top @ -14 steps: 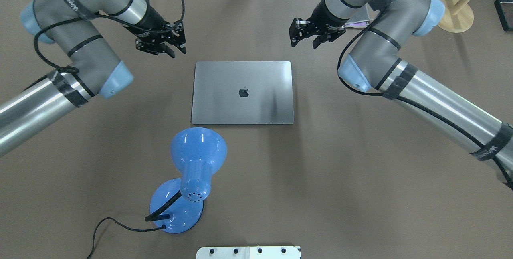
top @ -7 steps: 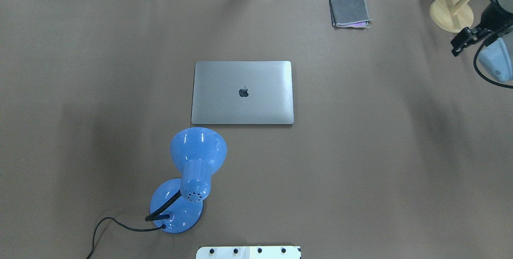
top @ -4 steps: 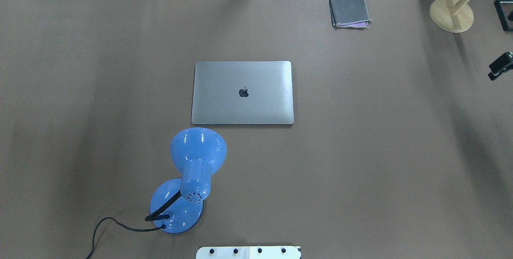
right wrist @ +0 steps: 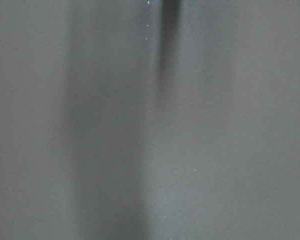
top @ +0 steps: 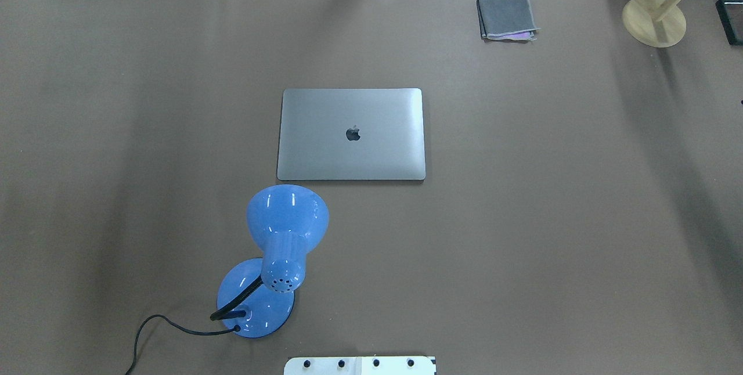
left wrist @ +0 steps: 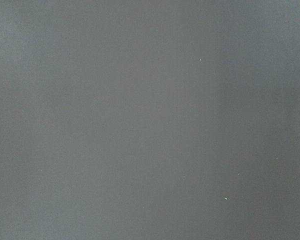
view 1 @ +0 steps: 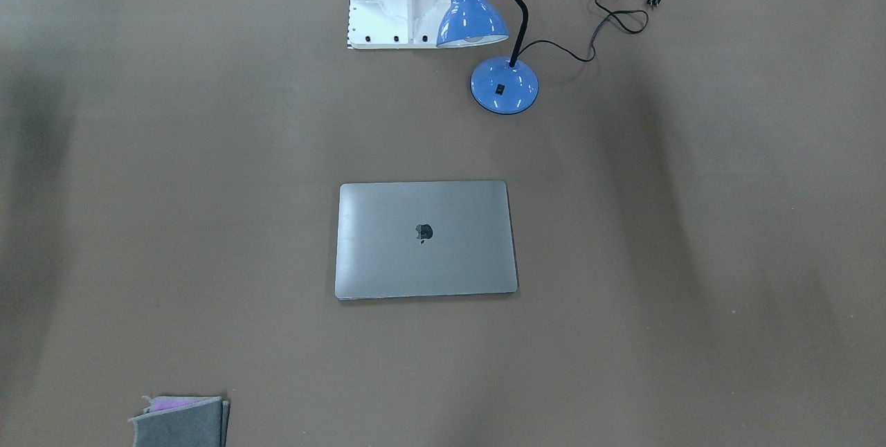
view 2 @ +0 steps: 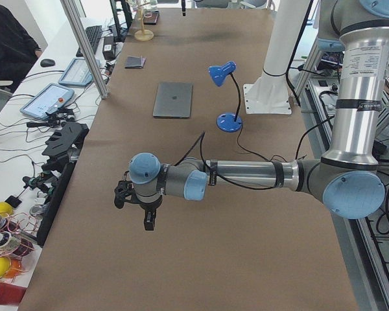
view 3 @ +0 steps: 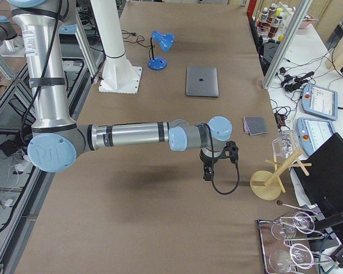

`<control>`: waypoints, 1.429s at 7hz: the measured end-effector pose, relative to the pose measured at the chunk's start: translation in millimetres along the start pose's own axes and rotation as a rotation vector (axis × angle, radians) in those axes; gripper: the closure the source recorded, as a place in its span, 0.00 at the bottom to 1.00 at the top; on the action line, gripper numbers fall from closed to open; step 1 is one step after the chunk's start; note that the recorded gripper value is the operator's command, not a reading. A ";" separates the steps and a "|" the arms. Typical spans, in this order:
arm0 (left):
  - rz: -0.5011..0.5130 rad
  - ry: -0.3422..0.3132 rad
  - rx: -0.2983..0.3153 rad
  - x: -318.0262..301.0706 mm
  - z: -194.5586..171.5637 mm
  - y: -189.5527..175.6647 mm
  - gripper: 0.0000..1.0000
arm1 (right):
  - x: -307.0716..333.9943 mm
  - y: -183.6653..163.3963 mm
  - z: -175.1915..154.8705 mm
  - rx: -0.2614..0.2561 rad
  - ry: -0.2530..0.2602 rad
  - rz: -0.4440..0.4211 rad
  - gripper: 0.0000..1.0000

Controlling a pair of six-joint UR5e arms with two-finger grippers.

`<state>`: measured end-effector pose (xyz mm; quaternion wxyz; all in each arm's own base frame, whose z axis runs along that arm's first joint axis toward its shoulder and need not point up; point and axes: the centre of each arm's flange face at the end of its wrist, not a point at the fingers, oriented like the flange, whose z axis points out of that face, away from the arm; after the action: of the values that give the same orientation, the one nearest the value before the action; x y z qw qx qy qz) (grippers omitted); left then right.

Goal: Close laptop

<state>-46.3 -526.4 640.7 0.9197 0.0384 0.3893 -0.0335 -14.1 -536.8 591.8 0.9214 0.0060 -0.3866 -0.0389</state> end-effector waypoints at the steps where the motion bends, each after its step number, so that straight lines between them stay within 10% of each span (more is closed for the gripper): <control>1: -0.007 0.000 0.001 1.0 -0.5 -0.5 0.02 | -8.1 3.8 -14.0 -0.010 0.000 0.020 0.00; 10: -0.008 0.001 0.006 2.6 -2.2 -1.2 0.02 | 17.2 30.2 -16.8 -0.041 -0.023 0.107 0.00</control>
<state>-46.2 -527.5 637.2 0.9192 0.0395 0.3900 -0.0380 12.0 -508.3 593.4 0.9175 -0.0343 -0.3962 0.0025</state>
